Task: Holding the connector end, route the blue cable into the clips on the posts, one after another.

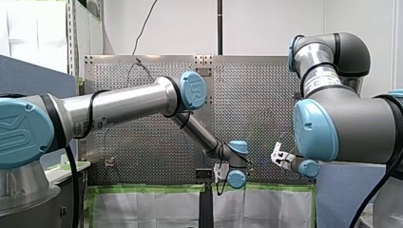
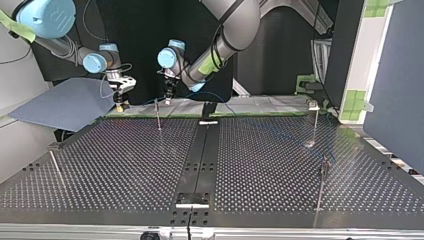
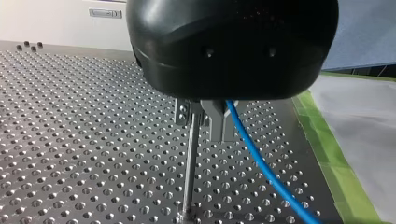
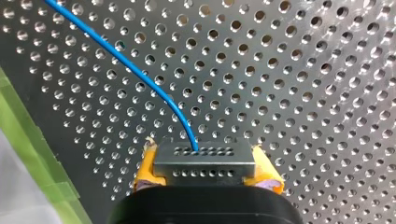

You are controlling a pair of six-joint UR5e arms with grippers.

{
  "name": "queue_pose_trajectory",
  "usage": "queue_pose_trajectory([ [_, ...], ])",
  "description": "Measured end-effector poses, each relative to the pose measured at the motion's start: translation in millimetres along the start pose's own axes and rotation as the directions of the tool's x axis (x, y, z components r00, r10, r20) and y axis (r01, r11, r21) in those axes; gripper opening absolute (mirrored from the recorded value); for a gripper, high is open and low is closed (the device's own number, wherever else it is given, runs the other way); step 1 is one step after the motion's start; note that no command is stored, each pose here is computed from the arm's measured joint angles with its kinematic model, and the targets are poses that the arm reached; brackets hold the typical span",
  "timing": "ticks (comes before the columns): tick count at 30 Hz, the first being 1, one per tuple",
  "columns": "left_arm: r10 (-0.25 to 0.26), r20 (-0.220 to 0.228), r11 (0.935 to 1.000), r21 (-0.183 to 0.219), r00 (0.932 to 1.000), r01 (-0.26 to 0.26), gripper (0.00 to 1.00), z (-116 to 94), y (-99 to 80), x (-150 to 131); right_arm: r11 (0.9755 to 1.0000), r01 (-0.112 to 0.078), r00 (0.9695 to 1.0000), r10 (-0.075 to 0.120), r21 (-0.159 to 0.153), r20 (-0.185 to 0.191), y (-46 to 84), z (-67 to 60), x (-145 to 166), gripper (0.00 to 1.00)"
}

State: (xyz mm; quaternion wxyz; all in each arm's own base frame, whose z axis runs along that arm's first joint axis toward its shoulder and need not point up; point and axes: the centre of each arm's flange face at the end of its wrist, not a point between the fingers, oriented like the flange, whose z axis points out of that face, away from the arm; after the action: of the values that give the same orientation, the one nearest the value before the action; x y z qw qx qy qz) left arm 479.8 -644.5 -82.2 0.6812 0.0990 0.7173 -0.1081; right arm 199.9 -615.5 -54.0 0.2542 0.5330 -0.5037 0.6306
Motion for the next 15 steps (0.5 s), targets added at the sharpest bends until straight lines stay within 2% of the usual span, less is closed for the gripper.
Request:
queue_pose_trajectory([
  [15,-0.028,0.012,0.9996,0.011,0.9995,0.028,0.00,17,5.6,-11,0.9998,0.004,1.0000,-0.004,0.021,0.000,-10.9,4.9,-1,0.00],
])
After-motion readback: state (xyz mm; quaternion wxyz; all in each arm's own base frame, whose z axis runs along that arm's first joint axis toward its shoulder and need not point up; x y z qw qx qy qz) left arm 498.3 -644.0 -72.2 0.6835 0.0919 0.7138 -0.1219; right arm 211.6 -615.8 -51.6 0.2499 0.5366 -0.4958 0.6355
